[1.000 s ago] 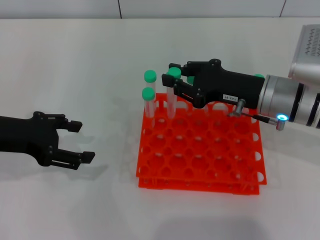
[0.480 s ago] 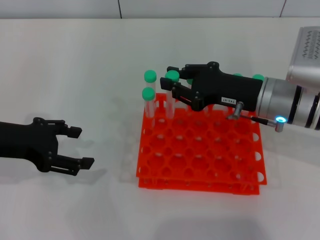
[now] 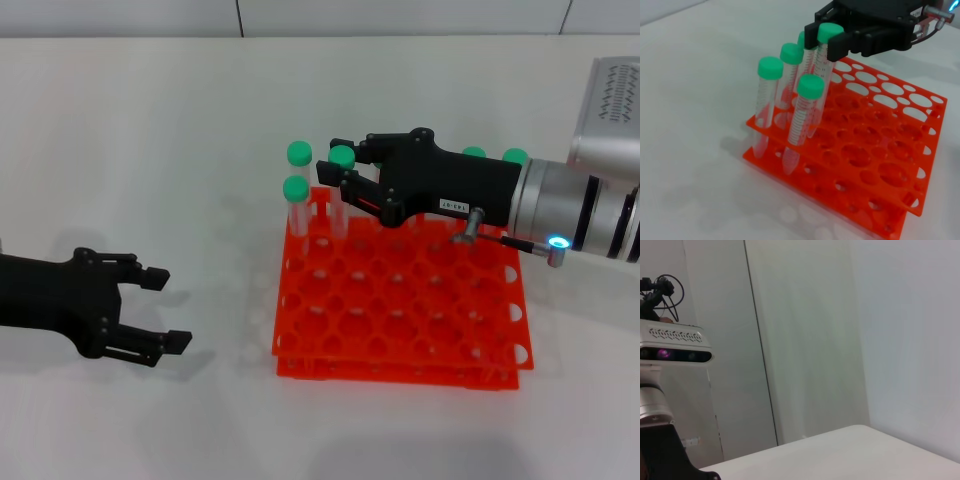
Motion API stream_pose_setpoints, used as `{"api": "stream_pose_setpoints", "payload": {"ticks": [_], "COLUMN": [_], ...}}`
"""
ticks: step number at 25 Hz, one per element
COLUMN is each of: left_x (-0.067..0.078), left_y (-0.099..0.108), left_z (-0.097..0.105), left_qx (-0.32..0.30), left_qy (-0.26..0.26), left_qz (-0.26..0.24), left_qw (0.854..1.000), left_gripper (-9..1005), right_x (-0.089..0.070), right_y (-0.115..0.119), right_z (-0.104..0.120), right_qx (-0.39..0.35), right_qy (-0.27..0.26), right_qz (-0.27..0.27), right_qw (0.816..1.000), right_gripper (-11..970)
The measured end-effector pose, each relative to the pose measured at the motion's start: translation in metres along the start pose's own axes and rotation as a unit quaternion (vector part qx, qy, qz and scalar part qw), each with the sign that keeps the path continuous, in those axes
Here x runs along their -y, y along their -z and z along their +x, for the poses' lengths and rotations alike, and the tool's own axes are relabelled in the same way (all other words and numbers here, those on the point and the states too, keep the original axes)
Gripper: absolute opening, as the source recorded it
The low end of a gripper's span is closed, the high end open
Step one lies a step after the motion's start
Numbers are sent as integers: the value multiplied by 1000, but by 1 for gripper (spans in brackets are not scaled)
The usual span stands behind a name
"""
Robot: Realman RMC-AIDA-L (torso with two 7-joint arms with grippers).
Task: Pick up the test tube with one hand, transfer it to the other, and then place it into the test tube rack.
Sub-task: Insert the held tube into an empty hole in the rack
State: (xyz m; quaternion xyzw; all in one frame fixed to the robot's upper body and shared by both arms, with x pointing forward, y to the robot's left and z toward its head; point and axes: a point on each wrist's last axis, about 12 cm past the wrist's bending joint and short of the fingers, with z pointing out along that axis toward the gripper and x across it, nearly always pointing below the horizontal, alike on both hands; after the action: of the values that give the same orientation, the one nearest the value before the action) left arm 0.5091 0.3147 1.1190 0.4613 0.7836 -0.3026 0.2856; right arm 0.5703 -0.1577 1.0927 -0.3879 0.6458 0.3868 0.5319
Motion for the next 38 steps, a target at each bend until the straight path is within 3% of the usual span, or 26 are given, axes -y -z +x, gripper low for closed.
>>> {"api": "stream_pose_setpoints", "payload": {"ticks": [38], "left_x": [0], "left_y": [0], "left_z": [-1], "left_qx": [-1], "left_qy": [-4], "left_qz": [5], "left_qw": [1000], "left_gripper": [880], "right_x": [0], "right_y": [-1], "right_z": [8], "right_qx": [-23], "right_qy": [7], "right_qz": [1], "right_qw": [1000], "right_gripper": [265]}}
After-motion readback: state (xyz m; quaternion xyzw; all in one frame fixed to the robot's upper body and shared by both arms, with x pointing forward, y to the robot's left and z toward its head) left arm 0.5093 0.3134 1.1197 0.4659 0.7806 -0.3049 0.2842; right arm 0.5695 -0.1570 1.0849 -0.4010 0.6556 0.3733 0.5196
